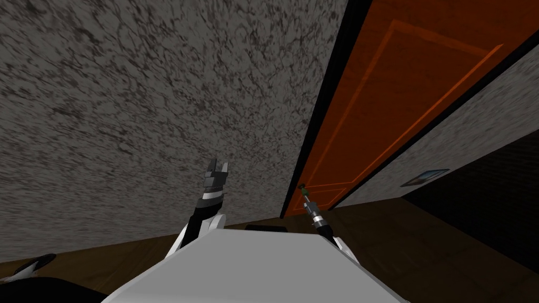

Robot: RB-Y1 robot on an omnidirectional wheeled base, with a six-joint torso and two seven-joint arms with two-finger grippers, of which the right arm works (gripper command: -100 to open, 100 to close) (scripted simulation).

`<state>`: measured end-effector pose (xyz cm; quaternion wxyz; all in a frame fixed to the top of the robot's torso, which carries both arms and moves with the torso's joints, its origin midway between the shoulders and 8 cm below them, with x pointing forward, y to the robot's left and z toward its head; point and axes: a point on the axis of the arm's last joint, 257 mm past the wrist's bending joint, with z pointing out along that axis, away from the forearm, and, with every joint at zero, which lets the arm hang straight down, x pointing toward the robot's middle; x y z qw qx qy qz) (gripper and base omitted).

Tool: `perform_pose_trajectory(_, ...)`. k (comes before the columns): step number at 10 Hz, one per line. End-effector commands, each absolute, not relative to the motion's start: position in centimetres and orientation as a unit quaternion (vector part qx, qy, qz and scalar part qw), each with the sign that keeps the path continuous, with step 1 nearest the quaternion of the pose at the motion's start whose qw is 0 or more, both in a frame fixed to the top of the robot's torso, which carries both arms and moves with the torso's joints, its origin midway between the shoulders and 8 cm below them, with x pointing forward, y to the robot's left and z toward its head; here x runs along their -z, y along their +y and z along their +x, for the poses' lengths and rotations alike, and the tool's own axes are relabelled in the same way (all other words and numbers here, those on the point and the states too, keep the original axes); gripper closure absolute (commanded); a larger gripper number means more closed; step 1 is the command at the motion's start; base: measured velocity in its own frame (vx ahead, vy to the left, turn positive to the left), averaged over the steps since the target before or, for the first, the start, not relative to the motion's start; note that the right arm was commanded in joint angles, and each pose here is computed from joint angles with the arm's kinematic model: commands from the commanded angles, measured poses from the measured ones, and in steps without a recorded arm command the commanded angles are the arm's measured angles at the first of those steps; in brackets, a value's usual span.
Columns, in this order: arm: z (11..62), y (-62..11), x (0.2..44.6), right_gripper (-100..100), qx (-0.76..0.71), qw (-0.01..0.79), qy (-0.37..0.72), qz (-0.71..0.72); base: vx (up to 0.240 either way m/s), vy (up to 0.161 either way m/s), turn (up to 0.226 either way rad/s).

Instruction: Pull the door open

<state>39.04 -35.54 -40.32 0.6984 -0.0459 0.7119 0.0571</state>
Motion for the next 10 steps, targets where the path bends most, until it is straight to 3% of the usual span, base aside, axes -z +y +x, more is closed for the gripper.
perform_pose_trajectory(1,38.96,-35.86,40.02,-100,-0.058,0.700,0.710,-0.050,-0.183,-0.023,-0.034)
perform_pose_trajectory(6,38.73,-36.44,39.36,-100,-0.058,0.704,0.706,-0.058,-0.176,-0.024,-0.032)
perform_pose_trajectory(10,39.59,-36.67,39.21,-100,-0.039,0.708,0.704,-0.040,0.143,-0.003,0.119)
